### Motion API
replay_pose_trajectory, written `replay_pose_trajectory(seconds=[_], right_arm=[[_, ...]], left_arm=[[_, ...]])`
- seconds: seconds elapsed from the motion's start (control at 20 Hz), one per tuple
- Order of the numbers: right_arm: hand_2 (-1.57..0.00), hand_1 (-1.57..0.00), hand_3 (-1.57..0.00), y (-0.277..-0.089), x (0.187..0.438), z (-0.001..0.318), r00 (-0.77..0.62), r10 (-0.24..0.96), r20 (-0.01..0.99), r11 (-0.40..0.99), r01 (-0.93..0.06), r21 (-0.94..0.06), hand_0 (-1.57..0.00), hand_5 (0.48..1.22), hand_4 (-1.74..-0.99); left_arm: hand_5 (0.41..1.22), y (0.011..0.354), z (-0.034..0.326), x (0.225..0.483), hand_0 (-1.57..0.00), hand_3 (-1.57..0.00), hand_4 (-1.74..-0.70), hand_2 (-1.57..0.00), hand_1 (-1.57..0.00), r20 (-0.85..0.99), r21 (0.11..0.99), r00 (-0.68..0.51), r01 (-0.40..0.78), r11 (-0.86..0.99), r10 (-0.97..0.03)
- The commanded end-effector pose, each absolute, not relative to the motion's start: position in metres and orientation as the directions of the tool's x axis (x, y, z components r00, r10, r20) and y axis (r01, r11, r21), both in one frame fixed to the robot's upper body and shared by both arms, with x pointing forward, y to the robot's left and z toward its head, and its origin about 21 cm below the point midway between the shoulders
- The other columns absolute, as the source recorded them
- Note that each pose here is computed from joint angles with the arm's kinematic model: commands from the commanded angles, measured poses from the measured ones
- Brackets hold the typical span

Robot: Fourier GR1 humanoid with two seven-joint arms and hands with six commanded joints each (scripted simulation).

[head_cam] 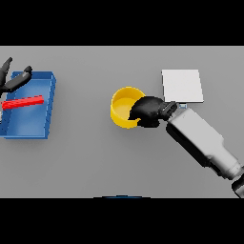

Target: Pick up the red beaker and tilt it to pour out 1 green nut into yellow bowl. Pick up the yellow bowl and place it on the metallic measuring scale.

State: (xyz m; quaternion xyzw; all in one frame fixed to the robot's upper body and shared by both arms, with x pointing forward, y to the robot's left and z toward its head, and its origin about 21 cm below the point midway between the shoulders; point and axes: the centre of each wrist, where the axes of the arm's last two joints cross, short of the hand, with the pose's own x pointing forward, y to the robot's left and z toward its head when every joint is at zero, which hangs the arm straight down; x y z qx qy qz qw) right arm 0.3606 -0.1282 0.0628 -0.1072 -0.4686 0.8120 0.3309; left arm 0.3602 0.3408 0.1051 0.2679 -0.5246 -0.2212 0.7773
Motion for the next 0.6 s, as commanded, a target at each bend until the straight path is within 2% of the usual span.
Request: replay_pose_trajectory(seconds=[0.0, 0.25, 0.35, 0.55], right_arm=[[-1.41, -1.52, -1.18, -0.132, 0.360, 0.069, -0.759, 0.635, 0.142, -0.336, -0.437, -0.834, -1.52, 1.209, -1.724], [-1.49, -1.55, -1.15, -0.143, 0.362, 0.096, -0.739, 0.664, 0.115, -0.328, -0.426, -0.843, -1.55, 1.217, -1.735], [-1.43, -1.56, -1.22, -0.146, 0.358, 0.105, -0.721, 0.687, 0.088, -0.322, -0.410, -0.853, -1.56, 1.219, -1.737], [-1.51, -1.57, -1.18, -0.154, 0.347, 0.116, -0.709, 0.701, 0.077, -0.309, -0.399, -0.863, -1.57, 1.219, -1.739]], left_arm=[[0.704, 0.339, 0.102, 0.361, 0.00, 0.00, -0.78, 0.00, 0.00, 0.695, 0.650, 0.354, 0.062, 0.757, -0.626], [0.702, 0.341, 0.108, 0.360, 0.00, 0.00, -0.78, 0.00, 0.00, 0.699, 0.652, 0.341, 0.057, 0.756, -0.629], [0.702, 0.340, 0.108, 0.362, 0.00, 0.00, -0.78, 0.00, 0.00, 0.711, 0.638, 0.334, 0.063, 0.767, -0.619], [0.704, 0.343, 0.105, 0.361, 0.00, 0.00, -0.80, 0.00, 0.00, 0.713, 0.633, 0.343, 0.058, 0.772, -0.611]])
